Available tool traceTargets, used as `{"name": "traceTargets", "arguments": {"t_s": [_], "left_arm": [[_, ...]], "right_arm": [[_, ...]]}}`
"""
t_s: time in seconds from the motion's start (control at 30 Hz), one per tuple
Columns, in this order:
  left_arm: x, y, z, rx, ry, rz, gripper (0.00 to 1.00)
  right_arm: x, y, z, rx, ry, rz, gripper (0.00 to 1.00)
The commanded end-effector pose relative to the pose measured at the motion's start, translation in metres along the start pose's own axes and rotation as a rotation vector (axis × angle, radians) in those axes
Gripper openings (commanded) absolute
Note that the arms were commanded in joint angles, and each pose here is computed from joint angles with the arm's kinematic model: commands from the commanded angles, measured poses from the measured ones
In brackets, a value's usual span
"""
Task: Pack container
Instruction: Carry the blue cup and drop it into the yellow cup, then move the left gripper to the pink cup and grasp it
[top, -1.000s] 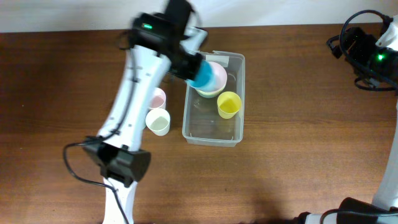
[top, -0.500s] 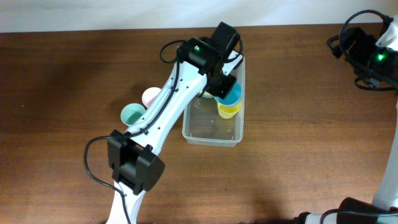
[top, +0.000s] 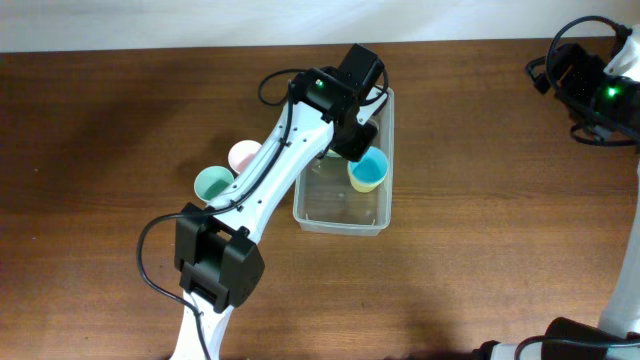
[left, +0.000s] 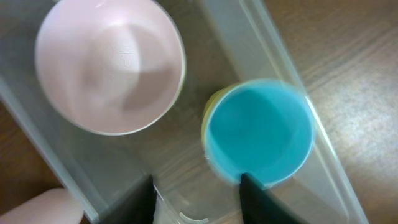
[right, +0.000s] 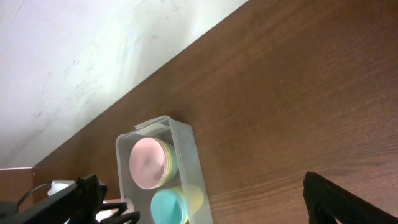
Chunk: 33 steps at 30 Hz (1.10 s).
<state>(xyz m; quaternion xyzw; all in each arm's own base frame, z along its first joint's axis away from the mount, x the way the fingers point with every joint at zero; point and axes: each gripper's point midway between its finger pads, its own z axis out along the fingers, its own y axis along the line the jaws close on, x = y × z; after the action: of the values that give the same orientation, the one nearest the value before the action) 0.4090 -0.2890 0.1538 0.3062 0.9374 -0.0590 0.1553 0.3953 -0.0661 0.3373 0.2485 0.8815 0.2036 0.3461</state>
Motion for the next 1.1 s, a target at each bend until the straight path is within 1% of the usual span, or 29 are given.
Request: {"name": "traceTargets", "arguments": {"t_s": [0.0, 0.13, 0.23, 0.33, 0.4, 0.5, 0.6, 0.67, 0.77, 0.9, 1.07], "left_arm": [[0.002, 0.022, -0.011, -0.088, 0.004, -0.004, 0.49], [0.012, 0.054, -0.045, -0.162, 0.028, -0.048, 0.49], [0.021, 0.085, -0.077, -0.190, 0.023, -0.118, 0.50], [0.037, 0.124, -0.102, -0.218, 0.019, -0.254, 0.61], [0.052, 0.149, -0.105, -0.178, 0.035, -0.336, 0.66], [0.070, 0.168, -0.098, -0.081, 0.065, -0.436, 0.66], [0.094, 0.194, -0.086, -0.079, 0.121, -0.515, 0.66], [0.101, 0.203, -0.074, -0.064, 0.130, -0.545, 0.66], [0.103, 0.204, -0.051, -0.017, 0.124, -0.530, 0.66], [0.116, 0.202, -0.022, -0.004, 0.166, -0.537, 0.61], [0.126, 0.202, 0.006, 0.002, 0.178, -0.494, 0.59]], "right_arm": [[0.000, -0.001, 0.001, -0.001, 0.003, 0.007, 0.99], [0.000, -0.001, 0.001, -0.001, 0.003, 0.007, 0.99], [-0.001, -0.001, 0.001, -0.002, 0.003, 0.007, 0.99], [0.000, -0.001, 0.001, -0.001, 0.003, 0.007, 0.99], [-0.001, -0.001, 0.001, -0.002, 0.003, 0.007, 0.99], [0.000, -0.001, 0.001, -0.001, 0.003, 0.007, 0.99], [-0.001, -0.001, 0.001, -0.002, 0.003, 0.007, 0.99], [0.000, -0.001, 0.001, -0.001, 0.003, 0.007, 0.99], [-0.001, -0.001, 0.001, -0.002, 0.003, 0.007, 0.99], [-0.001, -0.001, 0.001, -0.002, 0.003, 0.007, 0.99], [-0.001, -0.001, 0.001, -0.002, 0.003, 0.007, 0.99]]}}
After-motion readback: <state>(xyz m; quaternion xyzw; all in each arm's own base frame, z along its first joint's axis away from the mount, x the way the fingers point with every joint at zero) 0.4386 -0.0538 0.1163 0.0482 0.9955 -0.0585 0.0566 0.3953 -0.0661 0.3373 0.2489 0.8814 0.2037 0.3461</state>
